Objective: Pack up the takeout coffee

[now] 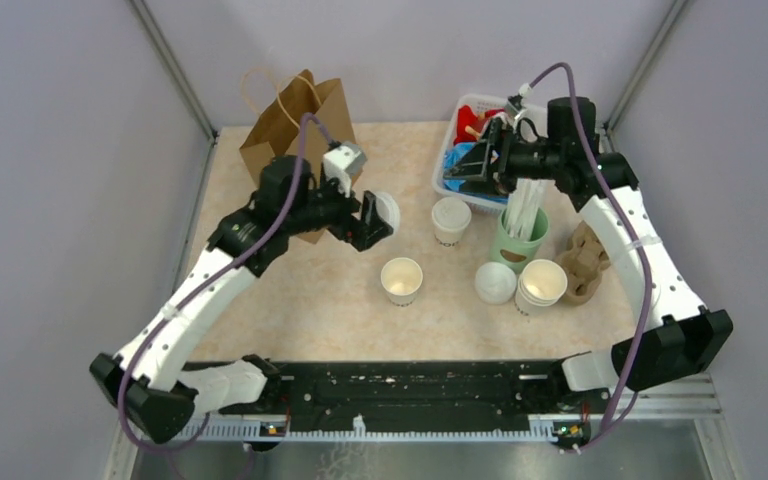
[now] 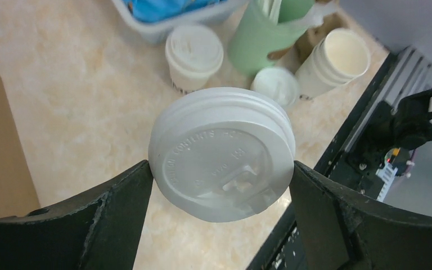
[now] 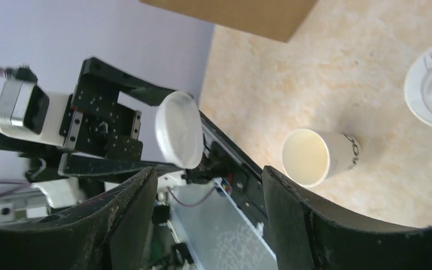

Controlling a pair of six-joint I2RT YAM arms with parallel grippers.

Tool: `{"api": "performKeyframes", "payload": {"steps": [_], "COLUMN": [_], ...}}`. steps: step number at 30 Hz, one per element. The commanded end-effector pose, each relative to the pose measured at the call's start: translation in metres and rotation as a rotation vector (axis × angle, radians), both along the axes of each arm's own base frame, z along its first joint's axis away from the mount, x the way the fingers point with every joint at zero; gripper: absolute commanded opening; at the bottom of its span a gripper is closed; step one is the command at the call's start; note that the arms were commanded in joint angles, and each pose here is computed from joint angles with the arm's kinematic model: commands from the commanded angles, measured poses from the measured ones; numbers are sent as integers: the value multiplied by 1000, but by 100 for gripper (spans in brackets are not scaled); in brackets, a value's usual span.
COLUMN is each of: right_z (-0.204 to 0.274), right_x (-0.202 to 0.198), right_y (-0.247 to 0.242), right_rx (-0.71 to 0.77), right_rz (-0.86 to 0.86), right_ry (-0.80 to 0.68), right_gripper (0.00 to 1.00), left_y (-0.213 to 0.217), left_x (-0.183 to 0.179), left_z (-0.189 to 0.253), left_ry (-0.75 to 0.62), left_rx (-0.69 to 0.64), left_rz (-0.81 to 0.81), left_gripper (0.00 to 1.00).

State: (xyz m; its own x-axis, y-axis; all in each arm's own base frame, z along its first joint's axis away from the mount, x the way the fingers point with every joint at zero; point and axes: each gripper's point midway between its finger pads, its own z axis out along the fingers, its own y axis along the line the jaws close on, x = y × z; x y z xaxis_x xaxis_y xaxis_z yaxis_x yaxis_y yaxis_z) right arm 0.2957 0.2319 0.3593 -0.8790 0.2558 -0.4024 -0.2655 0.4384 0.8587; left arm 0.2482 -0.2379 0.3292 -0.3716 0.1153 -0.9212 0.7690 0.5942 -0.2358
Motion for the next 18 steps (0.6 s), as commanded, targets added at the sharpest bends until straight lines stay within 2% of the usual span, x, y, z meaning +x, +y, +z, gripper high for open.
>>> {"api": "performKeyframes", "payload": {"steps": [1, 4, 6, 18], "right_z": [-40, -49, -54, -62], "right_x": [-19, -19, -18, -16], "right_y": [-17, -18, -20, -27], "right_rx": [-209, -227, -243, -299], "right_rz": [24, 21, 23, 15], "right_ry": [5, 16, 18, 8], "right_gripper": [69, 69, 69, 69], "left_y": [-1, -15, -26, -52], "left_x": [3, 4, 5, -8], "left_z": [-60, -92, -105, -156], "left_ry": [189, 285, 325, 406], "left_rx": [255, 392, 437, 677], "left_rz": [128, 162, 162, 123], "left_gripper": [93, 93, 92, 91]}}
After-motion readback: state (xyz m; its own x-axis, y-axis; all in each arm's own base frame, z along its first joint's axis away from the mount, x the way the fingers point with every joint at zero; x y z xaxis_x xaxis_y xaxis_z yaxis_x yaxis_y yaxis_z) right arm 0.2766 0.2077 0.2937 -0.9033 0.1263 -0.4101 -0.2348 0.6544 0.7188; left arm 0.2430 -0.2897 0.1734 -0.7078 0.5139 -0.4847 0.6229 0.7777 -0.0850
